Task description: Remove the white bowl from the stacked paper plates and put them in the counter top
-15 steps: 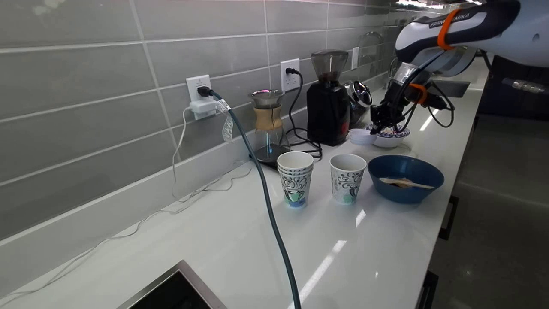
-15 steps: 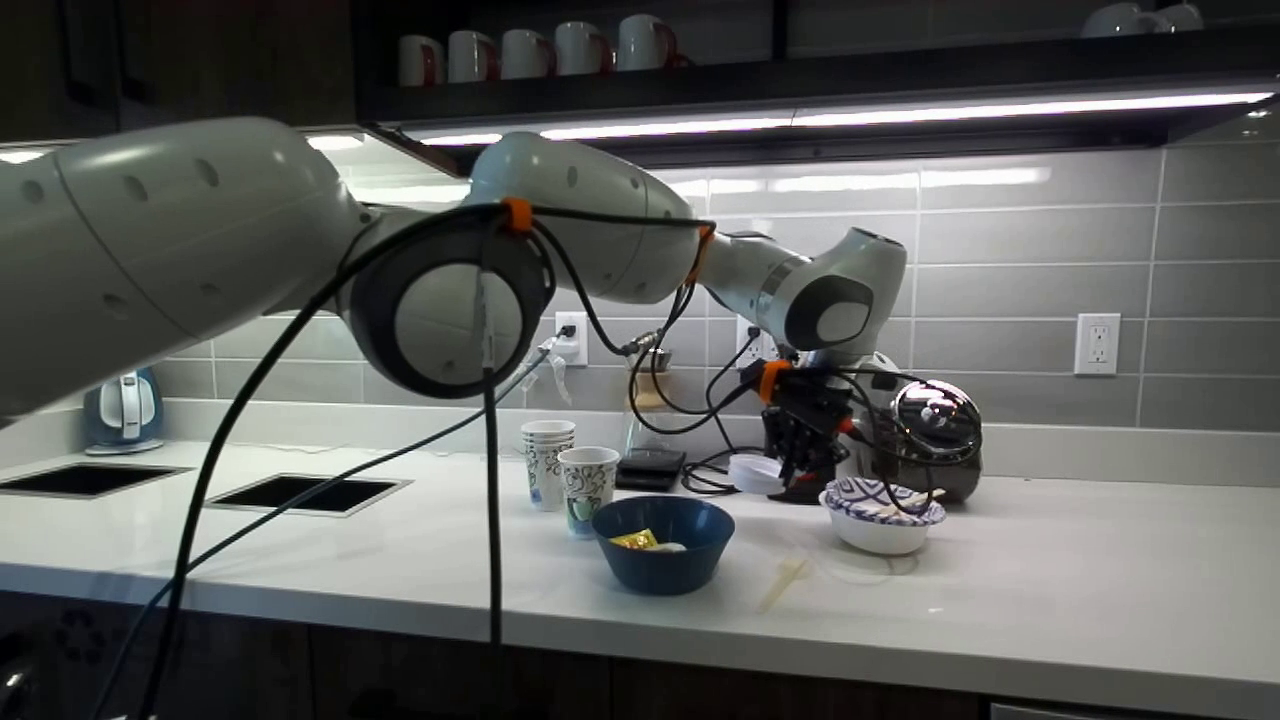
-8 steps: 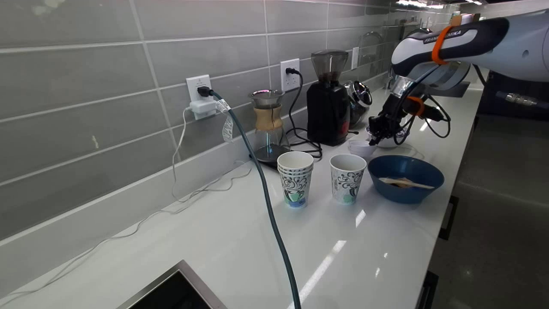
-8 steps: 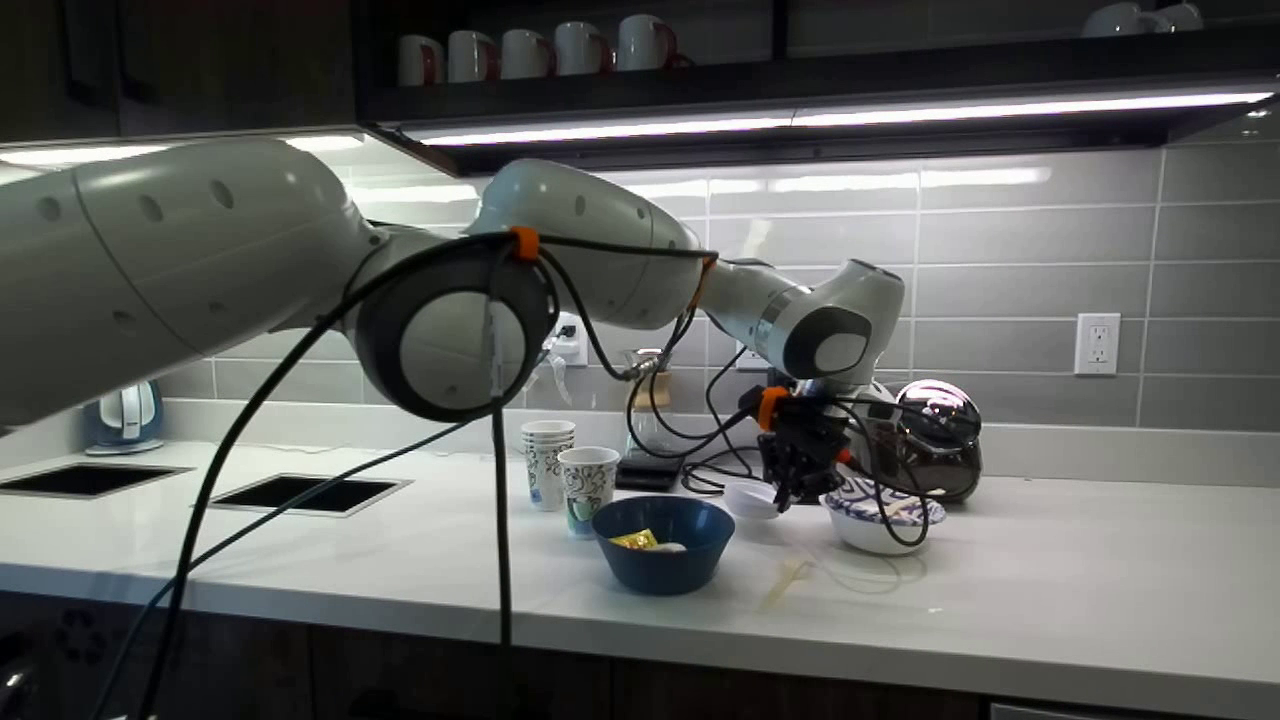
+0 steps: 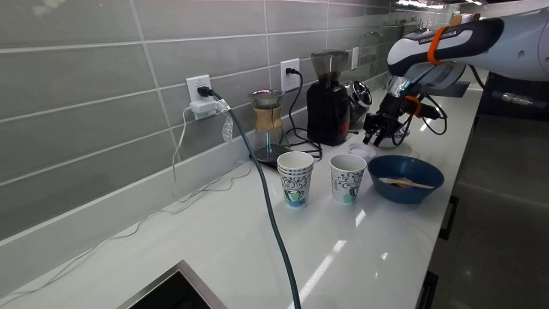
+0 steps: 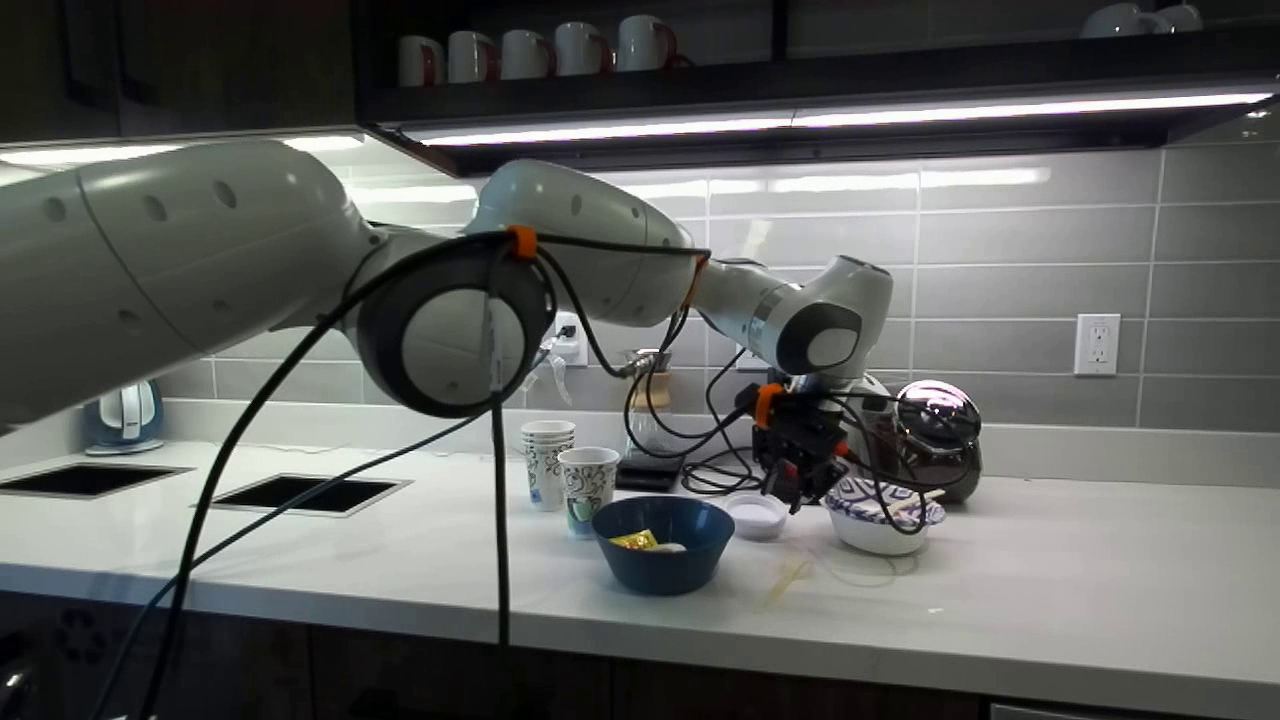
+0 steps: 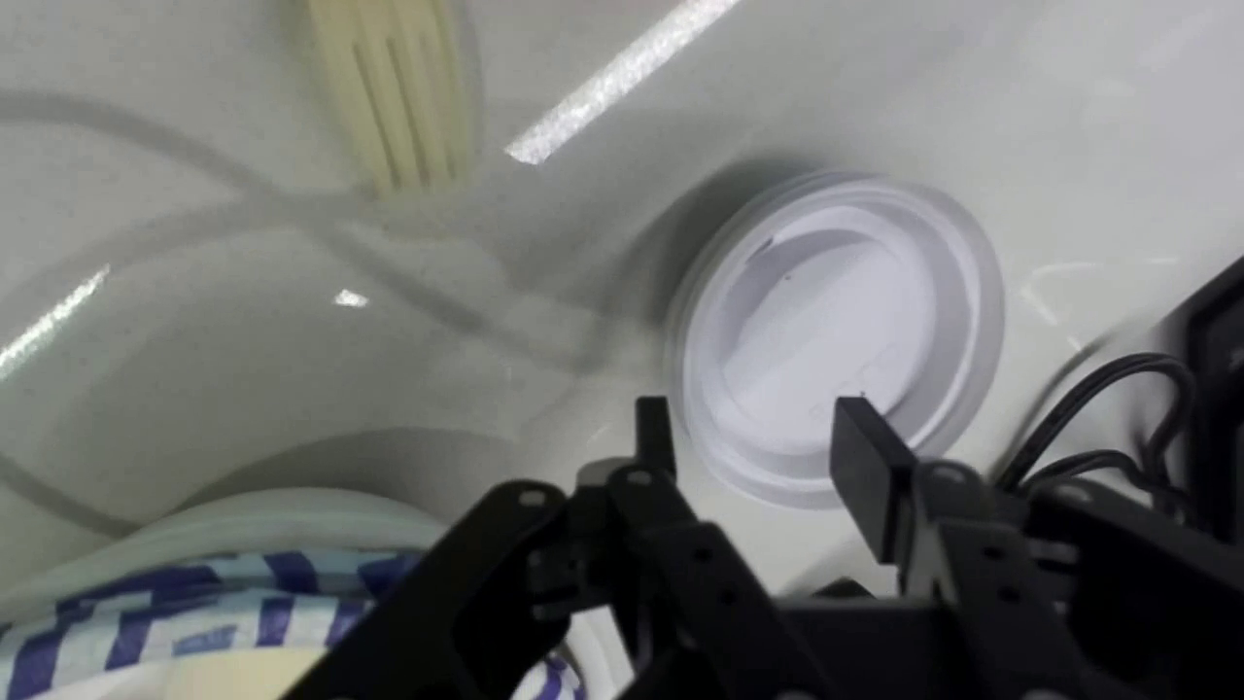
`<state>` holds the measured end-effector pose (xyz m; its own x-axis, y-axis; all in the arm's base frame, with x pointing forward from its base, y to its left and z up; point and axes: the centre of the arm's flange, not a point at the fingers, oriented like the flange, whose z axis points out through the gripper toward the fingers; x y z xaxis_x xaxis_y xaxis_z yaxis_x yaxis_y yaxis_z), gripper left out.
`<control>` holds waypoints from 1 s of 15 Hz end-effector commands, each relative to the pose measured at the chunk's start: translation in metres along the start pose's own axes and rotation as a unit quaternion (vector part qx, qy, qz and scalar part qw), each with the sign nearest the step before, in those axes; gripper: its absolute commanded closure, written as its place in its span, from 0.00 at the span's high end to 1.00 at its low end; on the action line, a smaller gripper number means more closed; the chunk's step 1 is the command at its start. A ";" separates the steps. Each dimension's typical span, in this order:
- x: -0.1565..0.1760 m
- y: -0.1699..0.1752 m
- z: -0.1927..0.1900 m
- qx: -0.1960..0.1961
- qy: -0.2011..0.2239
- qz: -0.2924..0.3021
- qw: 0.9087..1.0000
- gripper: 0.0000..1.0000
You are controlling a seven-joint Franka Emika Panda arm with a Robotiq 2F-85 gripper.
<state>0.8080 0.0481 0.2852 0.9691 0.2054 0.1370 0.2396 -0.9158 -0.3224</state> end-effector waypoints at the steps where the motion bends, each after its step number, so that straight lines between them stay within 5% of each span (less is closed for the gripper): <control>1: -0.002 -0.028 -0.037 -0.025 0.020 -0.015 0.999 0.80; 5: -0.011 -0.068 -0.095 -0.059 0.043 0.029 0.997 1.00; 10: -0.037 -0.101 -0.142 -0.165 0.043 0.070 0.983 1.00; 13: -0.063 -0.113 -0.153 -0.191 0.031 0.043 0.980 1.00; 15: -0.072 -0.117 -0.163 -0.173 0.012 0.022 0.985 1.00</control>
<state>0.7751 0.0909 0.4653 0.9730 0.1062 0.2051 0.1100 -0.9939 -0.0075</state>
